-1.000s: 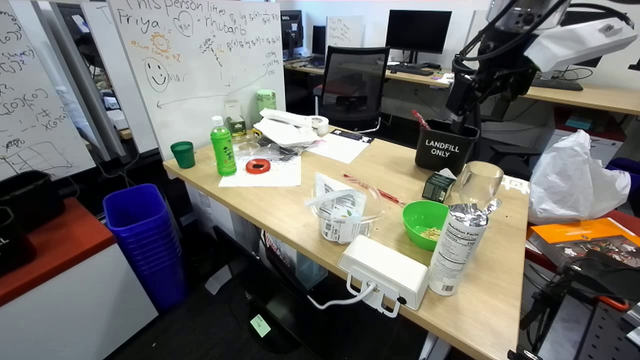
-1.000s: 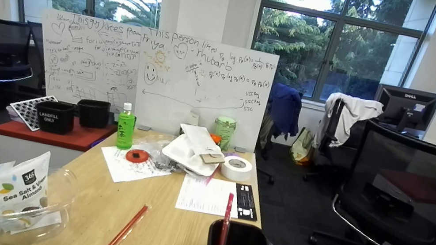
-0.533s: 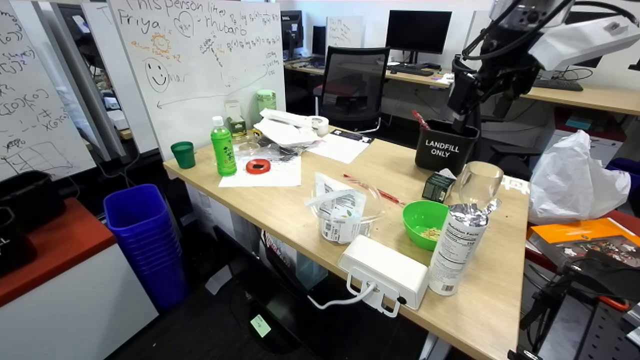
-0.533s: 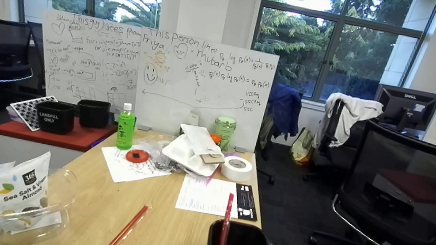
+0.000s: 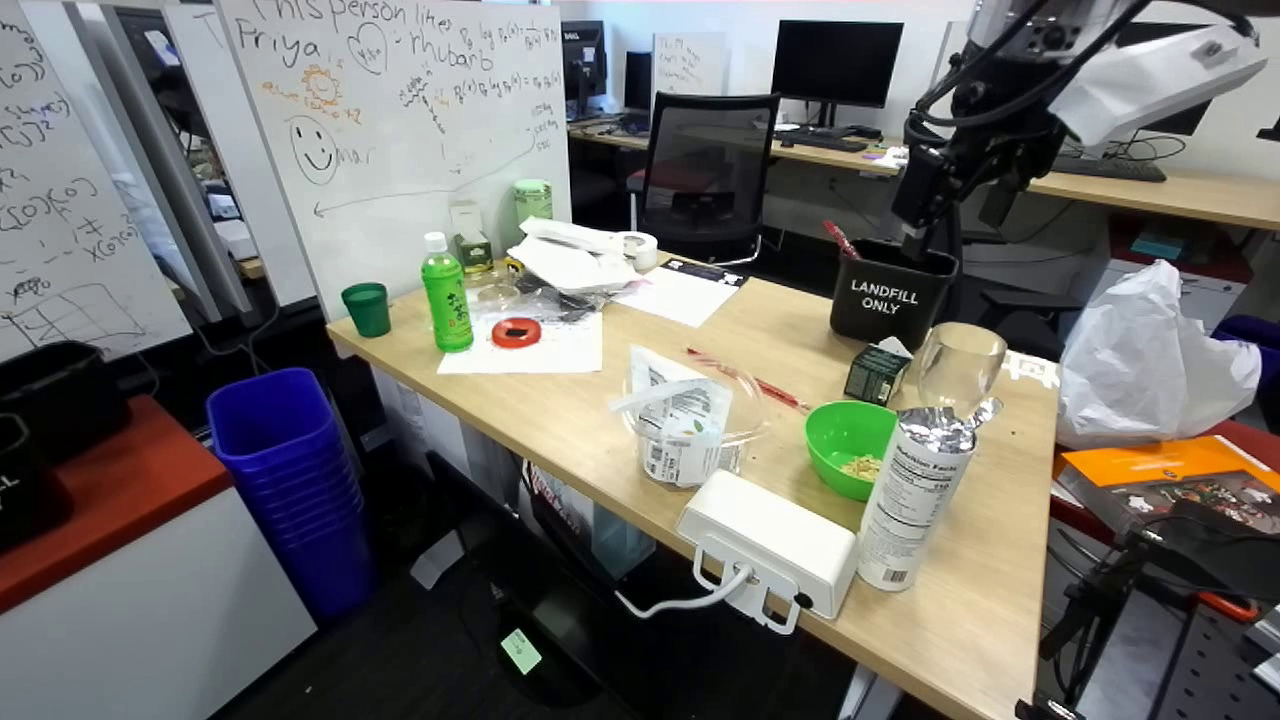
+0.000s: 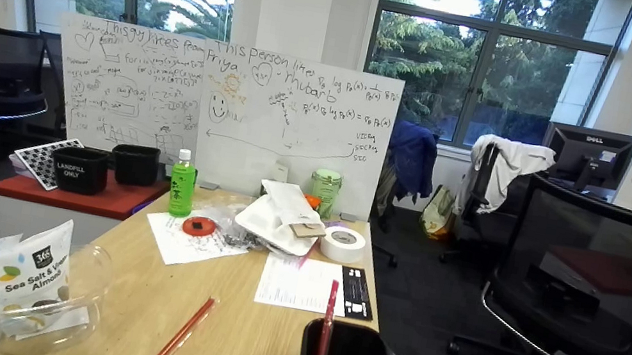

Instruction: Take the straw from the table and put it in the black storage box

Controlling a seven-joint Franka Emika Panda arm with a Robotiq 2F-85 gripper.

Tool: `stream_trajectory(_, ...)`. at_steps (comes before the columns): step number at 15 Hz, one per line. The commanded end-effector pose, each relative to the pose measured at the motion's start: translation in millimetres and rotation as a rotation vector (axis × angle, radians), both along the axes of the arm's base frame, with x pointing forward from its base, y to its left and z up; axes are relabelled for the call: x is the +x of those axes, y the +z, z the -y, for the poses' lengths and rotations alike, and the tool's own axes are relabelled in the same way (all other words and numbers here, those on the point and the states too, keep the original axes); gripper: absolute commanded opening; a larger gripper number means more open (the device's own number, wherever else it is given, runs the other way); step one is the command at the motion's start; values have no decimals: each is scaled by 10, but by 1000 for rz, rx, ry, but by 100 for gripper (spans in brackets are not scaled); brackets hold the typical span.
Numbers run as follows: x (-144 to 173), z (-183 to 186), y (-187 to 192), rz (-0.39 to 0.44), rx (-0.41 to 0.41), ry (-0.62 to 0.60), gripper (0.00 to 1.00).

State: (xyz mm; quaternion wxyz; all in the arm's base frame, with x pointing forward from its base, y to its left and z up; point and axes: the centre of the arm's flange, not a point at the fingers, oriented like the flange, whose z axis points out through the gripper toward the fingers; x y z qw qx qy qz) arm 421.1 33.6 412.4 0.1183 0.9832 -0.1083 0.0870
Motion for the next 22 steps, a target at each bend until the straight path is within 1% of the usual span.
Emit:
stream_trajectory(1, 422, 63, -146, -48, -33, 95, 100)
stream_trajectory(2, 519, 85, -210, -72, -27, 131, 100)
stream_trajectory(4, 734, 120, -371, -121, 11, 187, 100)
stream_trajectory(8, 1179, 242, -651, -191, 168, 231, 100)
stream_trajectory(10, 1373, 312, -753, -217, 217, 269, 100)
stream_trajectory(11, 1464, 359, -810, -224, 227, 297, 100)
stream_trajectory(12, 1535, 400, -842, -231, 224, 319, 100)
stream_trajectory(13, 1587, 450, -873, -232, 197, 344, 100)
stream_trajectory(14, 1628, 484, -882, -225, 149, 340, 100)
stream_trajectory(15, 1493, 455, -889, -197, 184, 315, 100)
stream_trajectory(17, 1565, 504, -907, -200, 163, 323, 100)
stream_trajectory(22, 1570, 470, -901, -203, 160, 331, 100)
